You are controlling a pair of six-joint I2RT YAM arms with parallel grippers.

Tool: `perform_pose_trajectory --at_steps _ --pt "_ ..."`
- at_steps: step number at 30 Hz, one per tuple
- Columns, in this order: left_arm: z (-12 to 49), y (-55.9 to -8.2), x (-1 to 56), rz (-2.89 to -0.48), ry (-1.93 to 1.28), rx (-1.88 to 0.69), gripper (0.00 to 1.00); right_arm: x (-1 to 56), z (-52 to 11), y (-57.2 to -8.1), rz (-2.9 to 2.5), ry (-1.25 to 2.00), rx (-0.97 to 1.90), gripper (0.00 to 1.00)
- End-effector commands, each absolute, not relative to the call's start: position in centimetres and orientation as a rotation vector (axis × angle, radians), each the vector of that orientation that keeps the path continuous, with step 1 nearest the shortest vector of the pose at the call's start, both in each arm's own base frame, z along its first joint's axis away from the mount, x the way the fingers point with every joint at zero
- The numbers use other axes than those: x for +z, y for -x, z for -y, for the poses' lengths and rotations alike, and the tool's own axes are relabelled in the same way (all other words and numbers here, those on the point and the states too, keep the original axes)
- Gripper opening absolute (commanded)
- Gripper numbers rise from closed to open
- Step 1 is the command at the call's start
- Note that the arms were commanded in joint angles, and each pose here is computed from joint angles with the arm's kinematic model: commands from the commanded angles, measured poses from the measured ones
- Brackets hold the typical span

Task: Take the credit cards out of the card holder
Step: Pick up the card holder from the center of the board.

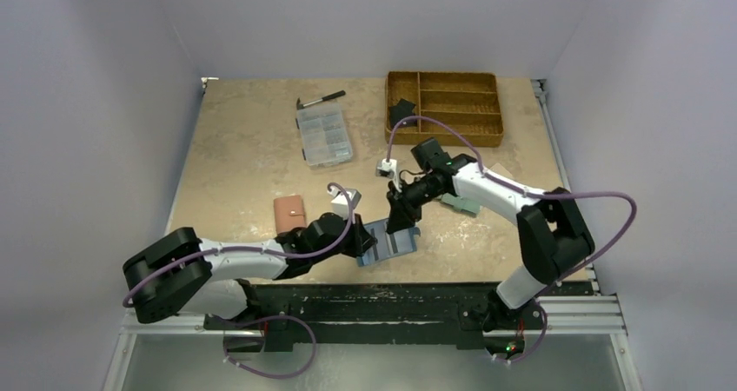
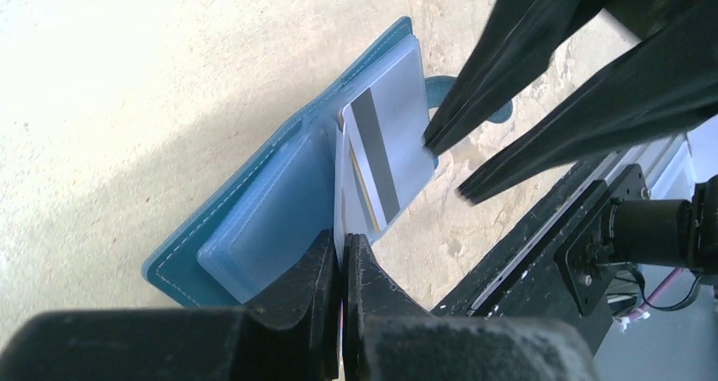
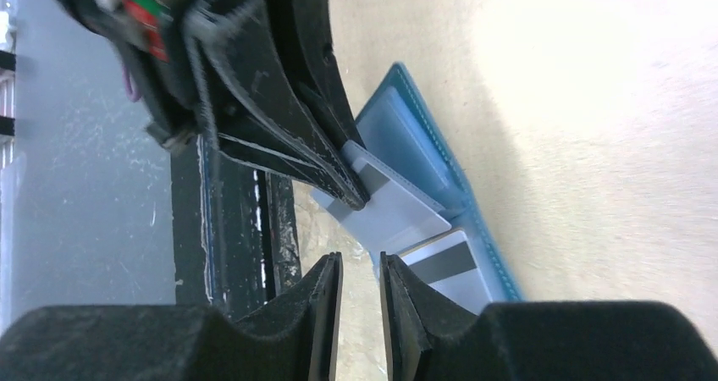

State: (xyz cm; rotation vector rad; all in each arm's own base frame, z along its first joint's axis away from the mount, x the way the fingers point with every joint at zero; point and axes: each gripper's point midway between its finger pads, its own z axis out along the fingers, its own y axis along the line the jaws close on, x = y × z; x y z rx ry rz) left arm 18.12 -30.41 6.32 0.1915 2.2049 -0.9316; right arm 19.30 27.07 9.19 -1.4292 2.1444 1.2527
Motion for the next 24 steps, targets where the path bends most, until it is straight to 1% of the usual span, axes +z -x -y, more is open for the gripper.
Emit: perform_pose_trajectory --at_steps 1,8,14,17,20,22,24 --pt "31.5 -18.9 7.5 -2.154 -0.317 -0.913 0.0 14.6 -26.5 -20.4 -1.908 1.446 1.258 0.32" --pt "32.2 -19.2 8.5 -2.11 -0.337 -0.948 0.0 18.3 -23.1 -22.3 -1.799 1.343 1.155 0.33" --pt "32.8 -18.8 8.7 -2.072 -0.383 -0.993 0.0 20.9 -21.3 -22.6 -1.695 1.317 1.08 0.36" --pt "33.1 -18.4 8.9 -2.059 -0.401 -1.034 0.0 21.1 -21.1 -21.9 -1.651 1.341 1.073 0.44" --pt "33.3 -18.0 9.2 -2.046 -0.413 -1.063 0.0 19.9 -21.2 -20.9 -1.657 1.349 1.146 0.58" --pt "33.6 -17.6 10.1 -1.998 -0.425 -1.122 0.0 19.1 -21.4 -20.2 -1.658 1.367 1.208 0.63" --pt "33.4 -17.3 10.7 -1.955 -0.411 -1.161 0.0 18.1 -21.7 -19.6 -1.657 1.4 1.244 0.65"
